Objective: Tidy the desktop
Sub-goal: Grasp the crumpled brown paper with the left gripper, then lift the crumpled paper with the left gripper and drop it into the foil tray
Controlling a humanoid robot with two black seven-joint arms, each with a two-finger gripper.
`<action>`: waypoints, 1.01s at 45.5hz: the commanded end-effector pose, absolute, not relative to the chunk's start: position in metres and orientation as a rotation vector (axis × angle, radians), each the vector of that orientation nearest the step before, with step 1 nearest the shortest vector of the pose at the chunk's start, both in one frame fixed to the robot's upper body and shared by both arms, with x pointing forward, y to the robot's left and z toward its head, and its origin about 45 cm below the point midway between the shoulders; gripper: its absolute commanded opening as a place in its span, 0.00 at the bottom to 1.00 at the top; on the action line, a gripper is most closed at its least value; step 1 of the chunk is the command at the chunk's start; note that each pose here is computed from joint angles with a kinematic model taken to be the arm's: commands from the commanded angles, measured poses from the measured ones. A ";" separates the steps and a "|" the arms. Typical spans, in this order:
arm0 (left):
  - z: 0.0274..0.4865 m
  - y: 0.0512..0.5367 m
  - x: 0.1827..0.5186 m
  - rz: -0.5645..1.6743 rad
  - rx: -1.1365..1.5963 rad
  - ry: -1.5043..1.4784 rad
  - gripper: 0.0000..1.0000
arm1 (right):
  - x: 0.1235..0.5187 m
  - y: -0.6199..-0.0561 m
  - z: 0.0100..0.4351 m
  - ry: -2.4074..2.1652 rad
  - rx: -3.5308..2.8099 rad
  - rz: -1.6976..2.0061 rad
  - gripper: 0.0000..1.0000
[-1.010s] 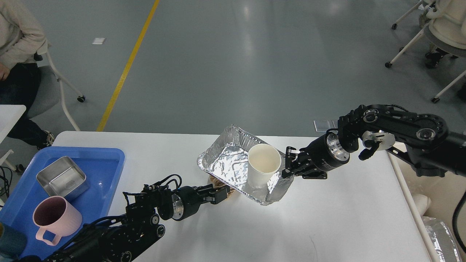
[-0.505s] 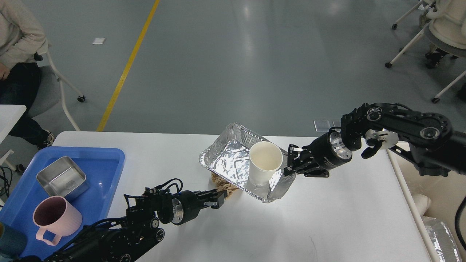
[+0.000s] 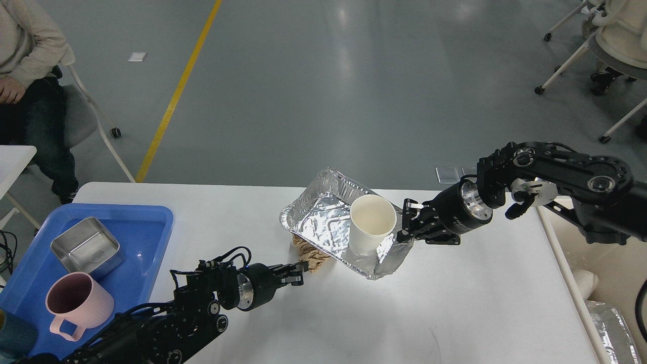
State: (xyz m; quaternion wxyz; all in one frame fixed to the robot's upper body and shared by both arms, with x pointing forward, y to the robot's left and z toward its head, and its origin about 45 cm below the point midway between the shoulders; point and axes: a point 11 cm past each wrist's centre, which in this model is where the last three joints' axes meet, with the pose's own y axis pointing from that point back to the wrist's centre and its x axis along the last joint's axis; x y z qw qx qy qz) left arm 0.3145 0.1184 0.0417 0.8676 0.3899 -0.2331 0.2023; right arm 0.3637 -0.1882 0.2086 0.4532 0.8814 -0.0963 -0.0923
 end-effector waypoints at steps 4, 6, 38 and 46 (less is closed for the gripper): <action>0.046 0.115 0.317 0.431 0.801 -0.492 0.00 | 0.363 -0.188 0.209 -0.235 2.176 -0.226 0.00; 0.048 0.117 0.318 0.438 0.799 -0.492 0.00 | 0.363 -0.188 0.208 -0.235 2.175 -0.228 0.00; 0.111 0.278 0.269 0.436 0.924 -0.603 0.00 | 0.363 -0.185 0.207 -0.235 2.177 -0.226 0.00; 0.146 0.300 0.260 0.486 0.898 -0.633 0.00 | 0.362 -0.185 0.207 -0.237 2.176 -0.228 0.00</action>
